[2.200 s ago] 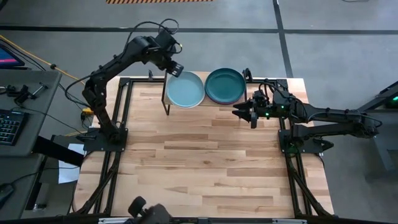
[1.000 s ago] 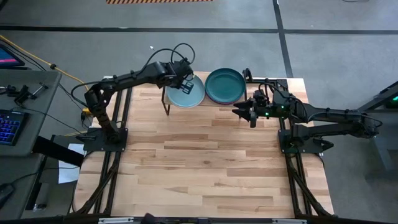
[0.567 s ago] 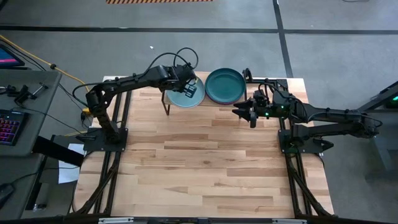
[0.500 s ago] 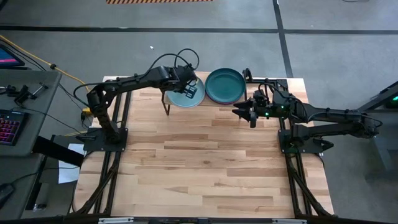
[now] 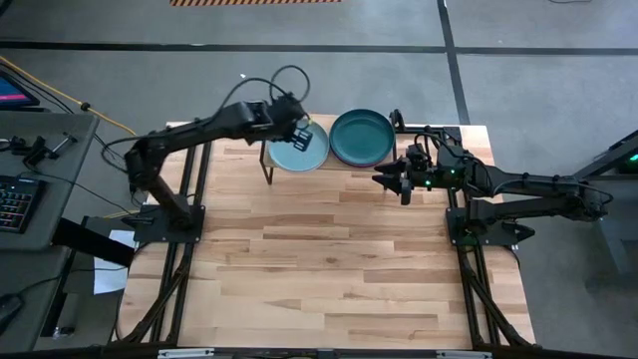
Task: Place and stack plates onto a shelf
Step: Return to Home Position
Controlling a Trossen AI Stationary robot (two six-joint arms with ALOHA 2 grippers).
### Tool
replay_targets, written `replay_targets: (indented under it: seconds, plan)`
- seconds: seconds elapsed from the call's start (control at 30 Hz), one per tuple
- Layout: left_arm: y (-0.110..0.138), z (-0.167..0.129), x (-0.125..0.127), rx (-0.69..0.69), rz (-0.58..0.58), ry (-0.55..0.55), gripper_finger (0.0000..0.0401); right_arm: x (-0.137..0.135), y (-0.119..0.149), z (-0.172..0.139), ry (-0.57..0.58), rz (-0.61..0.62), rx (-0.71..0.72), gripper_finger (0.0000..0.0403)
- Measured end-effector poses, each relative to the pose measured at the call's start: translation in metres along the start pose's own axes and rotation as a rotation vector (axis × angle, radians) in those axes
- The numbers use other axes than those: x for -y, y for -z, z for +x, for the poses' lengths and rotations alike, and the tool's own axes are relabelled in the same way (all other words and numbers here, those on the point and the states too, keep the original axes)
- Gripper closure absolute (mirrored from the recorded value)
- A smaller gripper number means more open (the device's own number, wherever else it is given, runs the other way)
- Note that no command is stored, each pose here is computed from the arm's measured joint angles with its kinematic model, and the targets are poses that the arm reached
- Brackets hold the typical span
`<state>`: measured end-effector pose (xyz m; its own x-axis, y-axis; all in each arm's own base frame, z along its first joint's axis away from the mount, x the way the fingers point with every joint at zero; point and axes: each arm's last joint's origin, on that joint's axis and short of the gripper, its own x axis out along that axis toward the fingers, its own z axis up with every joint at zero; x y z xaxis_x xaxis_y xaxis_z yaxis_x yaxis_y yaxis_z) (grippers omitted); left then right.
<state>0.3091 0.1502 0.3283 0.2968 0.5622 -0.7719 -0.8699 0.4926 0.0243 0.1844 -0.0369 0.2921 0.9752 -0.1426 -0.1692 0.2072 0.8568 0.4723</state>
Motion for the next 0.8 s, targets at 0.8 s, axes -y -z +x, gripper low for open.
replay_targets:
  seconds: [0.8]
  plan:
    - [0.034, -0.173, -0.019, 0.426, 0.103, 0.232, 0.0401, -0.003, -0.011, -0.001, -0.004, -0.057, 0.125, 0.0214]
